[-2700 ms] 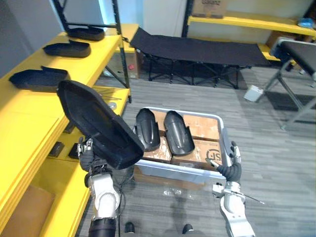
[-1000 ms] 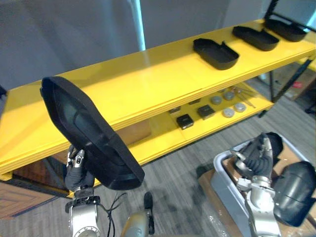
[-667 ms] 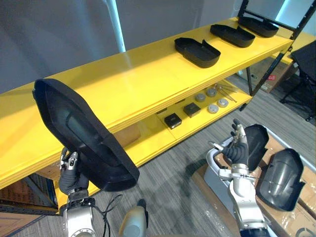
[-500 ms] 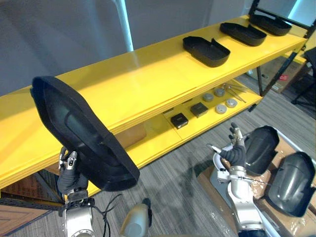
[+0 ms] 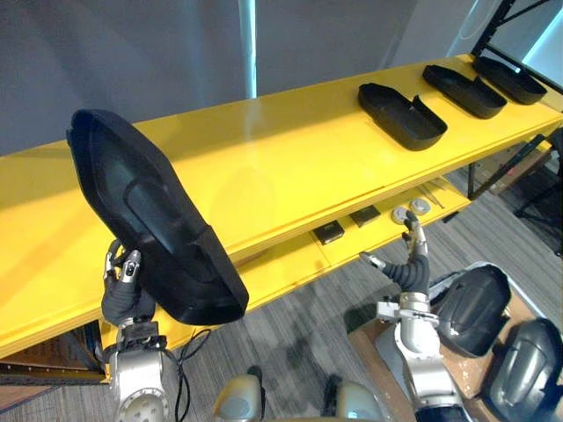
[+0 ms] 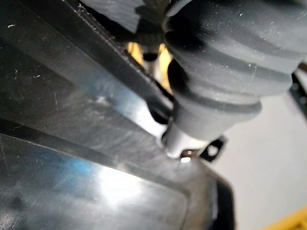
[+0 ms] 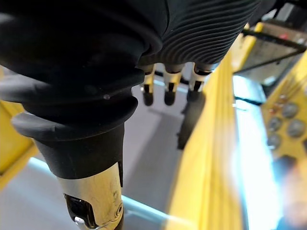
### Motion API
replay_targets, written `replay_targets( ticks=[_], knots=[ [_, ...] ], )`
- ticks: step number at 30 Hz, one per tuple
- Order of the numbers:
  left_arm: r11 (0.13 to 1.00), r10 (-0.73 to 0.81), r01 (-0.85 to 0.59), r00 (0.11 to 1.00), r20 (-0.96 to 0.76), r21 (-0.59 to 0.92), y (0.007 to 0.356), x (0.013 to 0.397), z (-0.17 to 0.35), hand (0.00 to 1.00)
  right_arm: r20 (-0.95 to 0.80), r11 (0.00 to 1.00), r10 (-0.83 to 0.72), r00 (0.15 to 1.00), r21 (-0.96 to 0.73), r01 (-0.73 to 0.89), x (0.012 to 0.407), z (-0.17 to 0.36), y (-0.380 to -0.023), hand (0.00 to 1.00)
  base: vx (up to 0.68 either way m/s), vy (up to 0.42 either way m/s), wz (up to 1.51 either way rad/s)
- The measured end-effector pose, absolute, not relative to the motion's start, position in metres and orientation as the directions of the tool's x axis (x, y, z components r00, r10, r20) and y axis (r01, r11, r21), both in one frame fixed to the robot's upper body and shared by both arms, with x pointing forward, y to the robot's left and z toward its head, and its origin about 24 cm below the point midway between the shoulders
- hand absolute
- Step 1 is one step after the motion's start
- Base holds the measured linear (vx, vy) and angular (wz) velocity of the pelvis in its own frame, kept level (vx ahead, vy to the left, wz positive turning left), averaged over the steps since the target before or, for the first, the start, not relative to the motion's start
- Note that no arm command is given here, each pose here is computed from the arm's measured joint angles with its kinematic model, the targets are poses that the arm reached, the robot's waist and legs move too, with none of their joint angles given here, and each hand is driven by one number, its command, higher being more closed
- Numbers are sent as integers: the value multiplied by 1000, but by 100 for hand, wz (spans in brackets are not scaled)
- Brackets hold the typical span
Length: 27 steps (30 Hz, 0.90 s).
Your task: Walk over and take plastic housings, then place them on the shelf
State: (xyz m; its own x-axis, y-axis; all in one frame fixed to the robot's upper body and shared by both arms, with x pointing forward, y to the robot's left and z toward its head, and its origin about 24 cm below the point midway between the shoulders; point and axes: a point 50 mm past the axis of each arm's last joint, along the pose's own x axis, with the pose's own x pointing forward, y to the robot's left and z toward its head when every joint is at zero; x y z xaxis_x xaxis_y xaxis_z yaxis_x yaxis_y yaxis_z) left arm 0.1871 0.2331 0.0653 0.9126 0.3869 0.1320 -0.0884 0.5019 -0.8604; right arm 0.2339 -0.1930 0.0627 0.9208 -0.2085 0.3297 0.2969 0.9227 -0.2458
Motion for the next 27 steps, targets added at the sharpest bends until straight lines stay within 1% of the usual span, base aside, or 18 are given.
replay_targets(
  ticks=[2,3,5,8,10,11,12,13,14,15,17,21,23,25,27],
  knots=[
    [478,388,-103,916,105,-872,227,188,60,100,366,902,-189,911,-302,308,233,71,-209,0,372,-313,82],
    [456,383,-132,922,60,-880,222,189,51,100,377,885,-183,908,-338,319,233,75,-220,0,276,-198,66],
    [437,384,-151,923,32,-887,219,191,47,100,384,873,-185,905,-359,331,234,79,-227,0,418,-259,68],
    [499,355,-162,934,30,-851,214,196,46,100,425,861,-218,878,-340,378,234,88,-239,0,315,-150,33],
    [604,305,-119,948,91,-788,205,203,56,100,460,829,-281,842,-325,454,229,94,-252,0,236,40,16],
    [619,283,-95,953,108,-780,200,204,60,100,466,819,-298,833,-324,474,225,95,-255,0,242,109,11],
    [674,233,-47,961,151,-738,192,207,69,100,481,801,-339,809,-304,516,216,96,-258,0,195,92,13],
    [695,216,-33,962,165,-718,189,210,72,100,484,800,-351,802,-289,525,215,96,-257,0,194,128,2],
    [749,189,-14,963,193,-662,187,213,78,100,490,811,-356,796,-261,523,215,97,-254,0,94,71,-11],
    [772,180,-10,962,204,-636,187,214,81,100,493,818,-360,792,-241,522,214,99,-252,0,84,92,-28],
    [851,173,-40,963,208,-523,188,220,87,100,507,832,-359,784,-207,515,213,102,-244,0,88,55,-31],
    [897,182,-80,963,198,-435,182,233,94,100,490,866,-299,819,-221,449,214,98,-231,0,38,-3,-12],
    [922,155,-78,972,178,-378,169,245,96,100,467,884,-267,843,-230,407,214,94,-224,0,-8,-32,-7],
    [948,137,-88,980,142,-305,160,256,93,100,462,895,-246,852,-230,383,216,93,-218,0,-11,-15,-14],
    [959,153,-128,984,85,-252,159,267,85,100,455,907,-221,863,-229,353,217,91,-211,0,-21,-4,-27]
  ],
)
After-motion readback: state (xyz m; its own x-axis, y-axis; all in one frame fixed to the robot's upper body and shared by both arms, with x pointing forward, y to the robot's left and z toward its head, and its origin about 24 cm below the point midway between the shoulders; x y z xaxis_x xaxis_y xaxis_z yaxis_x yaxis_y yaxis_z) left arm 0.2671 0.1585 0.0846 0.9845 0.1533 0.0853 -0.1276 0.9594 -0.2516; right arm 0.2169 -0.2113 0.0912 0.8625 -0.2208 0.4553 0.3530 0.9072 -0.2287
